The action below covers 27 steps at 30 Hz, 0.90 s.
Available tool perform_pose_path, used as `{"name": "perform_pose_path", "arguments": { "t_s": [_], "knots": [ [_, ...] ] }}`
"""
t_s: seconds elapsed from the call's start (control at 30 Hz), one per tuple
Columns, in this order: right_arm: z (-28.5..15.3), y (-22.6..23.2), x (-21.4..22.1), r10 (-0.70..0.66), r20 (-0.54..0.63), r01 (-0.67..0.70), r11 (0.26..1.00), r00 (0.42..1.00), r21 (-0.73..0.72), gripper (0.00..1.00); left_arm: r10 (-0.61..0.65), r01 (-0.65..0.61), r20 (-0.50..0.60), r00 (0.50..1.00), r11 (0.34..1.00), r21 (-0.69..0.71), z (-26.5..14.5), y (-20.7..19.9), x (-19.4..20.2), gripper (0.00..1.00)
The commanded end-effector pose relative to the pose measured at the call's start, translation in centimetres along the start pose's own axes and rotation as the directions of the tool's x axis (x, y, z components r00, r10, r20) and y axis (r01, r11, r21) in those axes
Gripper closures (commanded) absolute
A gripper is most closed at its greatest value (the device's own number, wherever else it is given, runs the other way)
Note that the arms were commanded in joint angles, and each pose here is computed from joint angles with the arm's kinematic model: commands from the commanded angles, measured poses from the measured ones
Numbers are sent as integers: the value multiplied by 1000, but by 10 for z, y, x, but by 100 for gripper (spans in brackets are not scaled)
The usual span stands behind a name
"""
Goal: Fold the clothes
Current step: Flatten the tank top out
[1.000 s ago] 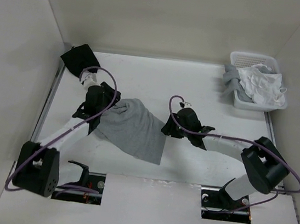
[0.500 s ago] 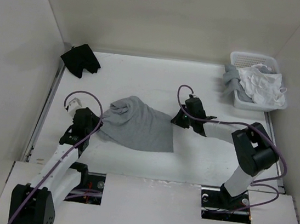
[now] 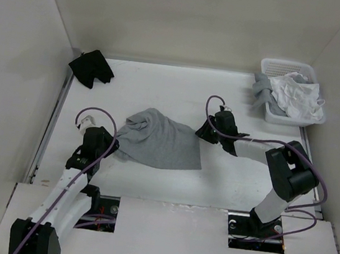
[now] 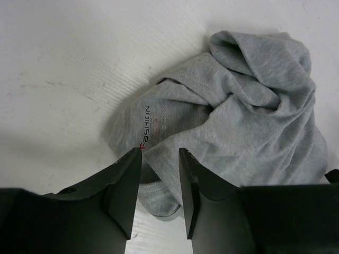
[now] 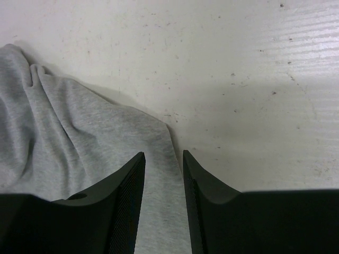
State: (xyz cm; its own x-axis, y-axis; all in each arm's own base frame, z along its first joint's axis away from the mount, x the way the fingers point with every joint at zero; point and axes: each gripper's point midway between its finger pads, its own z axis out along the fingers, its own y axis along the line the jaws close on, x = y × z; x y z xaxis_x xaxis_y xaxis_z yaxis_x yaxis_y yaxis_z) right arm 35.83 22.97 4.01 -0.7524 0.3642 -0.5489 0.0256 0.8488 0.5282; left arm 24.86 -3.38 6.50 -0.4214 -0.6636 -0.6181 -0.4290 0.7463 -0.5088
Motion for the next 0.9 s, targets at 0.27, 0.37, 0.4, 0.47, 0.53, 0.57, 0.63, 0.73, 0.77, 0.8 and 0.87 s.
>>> {"name": "perform_pose_path", "arguments": {
  "t_s": [0.27,0.37,0.4,0.47,0.53,0.57,0.63,0.73,0.77,0.8,0.87],
  "knots": [
    [-7,28,-13,-21,52,28,993,998,-117,61,-27,27,-17,999,1000,2,3,2,7,65],
    [-9,31,-13,-25,57,32,991,998,-130,61,-29,29,-1,1000,1000,11,8,0,4,69],
    [-9,33,-13,-27,57,34,990,998,-135,61,-31,31,1,1000,999,17,9,-1,3,71],
    [-9,34,-11,-28,54,35,989,998,-140,61,-31,30,6,1000,999,25,11,-2,3,72],
    [-9,37,-10,-27,54,35,988,998,-147,62,-31,30,10,999,999,29,12,-2,3,74],
    [-9,38,-9,-28,51,35,988,998,-150,62,-31,31,12,999,999,34,13,-2,3,76],
    [-10,40,-8,-28,49,35,987,998,-156,62,-31,30,17,999,999,39,13,-3,3,79],
    [-10,42,-6,-30,47,37,986,998,-161,62,-36,34,36,999,998,54,14,-5,-1,82],
    [-10,42,-5,-30,46,37,986,999,-161,62,-39,36,43,998,997,62,14,-6,-3,83],
    [-11,43,-4,-31,46,39,986,998,-164,62,-42,38,47,998,997,67,14,-8,-4,83],
    [-12,42,-2,-33,45,40,986,998,-165,62,-36,33,42,998,997,63,15,-7,-3,82]
  ]
}}
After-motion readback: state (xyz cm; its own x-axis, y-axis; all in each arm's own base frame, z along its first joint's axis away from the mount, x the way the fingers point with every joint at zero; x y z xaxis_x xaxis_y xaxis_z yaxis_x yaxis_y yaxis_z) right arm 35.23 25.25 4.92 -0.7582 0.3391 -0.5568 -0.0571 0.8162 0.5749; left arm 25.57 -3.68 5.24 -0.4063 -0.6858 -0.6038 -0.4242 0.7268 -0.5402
